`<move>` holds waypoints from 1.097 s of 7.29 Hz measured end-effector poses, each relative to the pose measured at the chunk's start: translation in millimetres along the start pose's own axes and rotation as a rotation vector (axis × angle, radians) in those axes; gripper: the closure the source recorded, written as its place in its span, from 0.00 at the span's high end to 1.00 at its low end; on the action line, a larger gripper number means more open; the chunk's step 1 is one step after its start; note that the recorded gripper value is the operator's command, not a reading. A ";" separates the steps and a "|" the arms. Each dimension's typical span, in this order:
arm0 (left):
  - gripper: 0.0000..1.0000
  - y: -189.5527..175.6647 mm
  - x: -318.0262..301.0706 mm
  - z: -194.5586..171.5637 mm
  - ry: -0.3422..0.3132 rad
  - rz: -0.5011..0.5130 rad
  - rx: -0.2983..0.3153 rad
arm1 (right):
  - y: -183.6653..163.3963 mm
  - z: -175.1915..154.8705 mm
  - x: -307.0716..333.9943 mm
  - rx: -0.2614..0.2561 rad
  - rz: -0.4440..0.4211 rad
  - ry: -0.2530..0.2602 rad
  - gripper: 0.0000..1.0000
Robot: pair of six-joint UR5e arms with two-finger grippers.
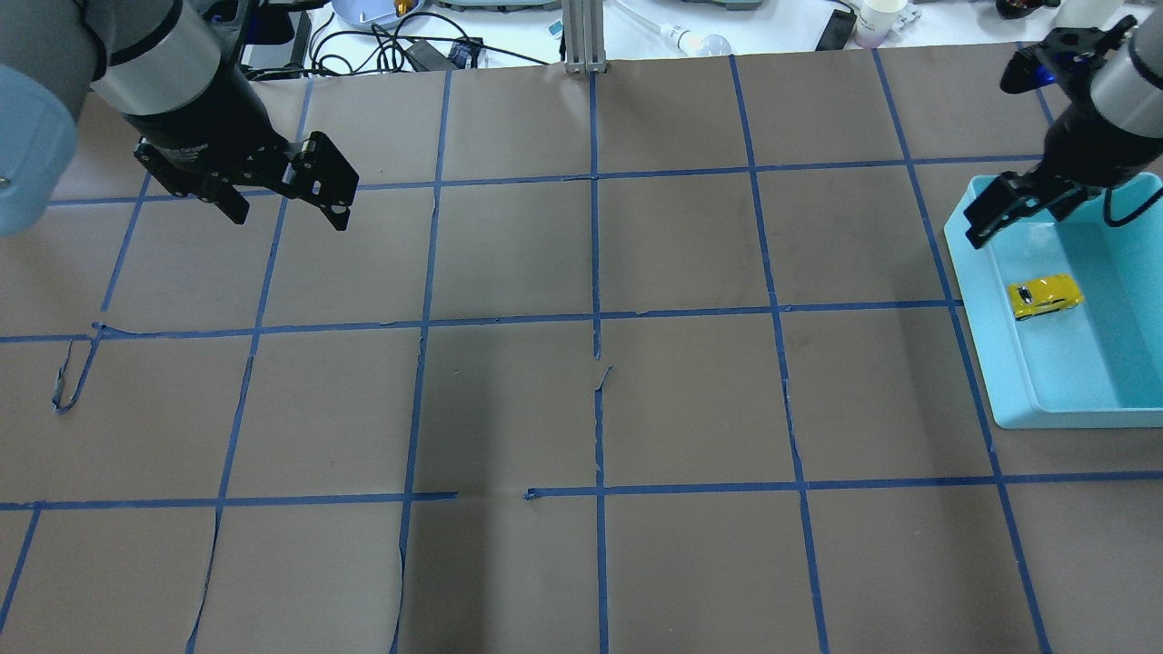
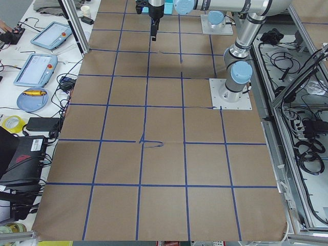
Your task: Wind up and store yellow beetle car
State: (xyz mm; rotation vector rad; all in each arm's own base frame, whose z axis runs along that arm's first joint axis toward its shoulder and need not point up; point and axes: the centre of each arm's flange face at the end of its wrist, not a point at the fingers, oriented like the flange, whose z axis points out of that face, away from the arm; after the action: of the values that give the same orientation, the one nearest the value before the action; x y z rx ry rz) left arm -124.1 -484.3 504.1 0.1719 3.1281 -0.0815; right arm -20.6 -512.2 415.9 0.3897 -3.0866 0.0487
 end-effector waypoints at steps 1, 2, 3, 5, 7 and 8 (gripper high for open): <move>1.00 0.0 -0.1 -0.1 0.000 0.000 0.000 | -9.4 -10.1 -33.3 -0.001 0.069 -0.004 1.00; 1.00 0.0 -0.2 0.0 0.000 0.000 0.000 | -16.9 -22.7 -63.9 -0.006 0.139 -0.013 1.00; 1.00 0.0 -0.2 0.3 -0.001 0.000 -0.001 | -24.8 -39.2 -96.9 0.002 0.168 -0.014 1.00; 1.00 0.1 -0.3 0.6 -0.001 0.000 -0.001 | -30.8 -65.9 -128.1 0.012 0.165 -0.007 1.00; 1.00 0.1 -0.3 0.6 -0.001 0.000 -0.001 | -29.3 -79.1 -137.0 0.017 0.161 -0.014 1.00; 1.00 0.1 -0.3 0.6 -0.001 0.000 -0.001 | -28.3 -81.4 -138.4 0.019 0.163 -0.016 1.00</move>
State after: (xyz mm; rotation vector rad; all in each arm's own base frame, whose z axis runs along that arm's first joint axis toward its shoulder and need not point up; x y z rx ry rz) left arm -123.9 -484.3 503.4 0.1713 3.1271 -0.0793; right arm 122.5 -502.5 493.3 0.1390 -3.1283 0.0789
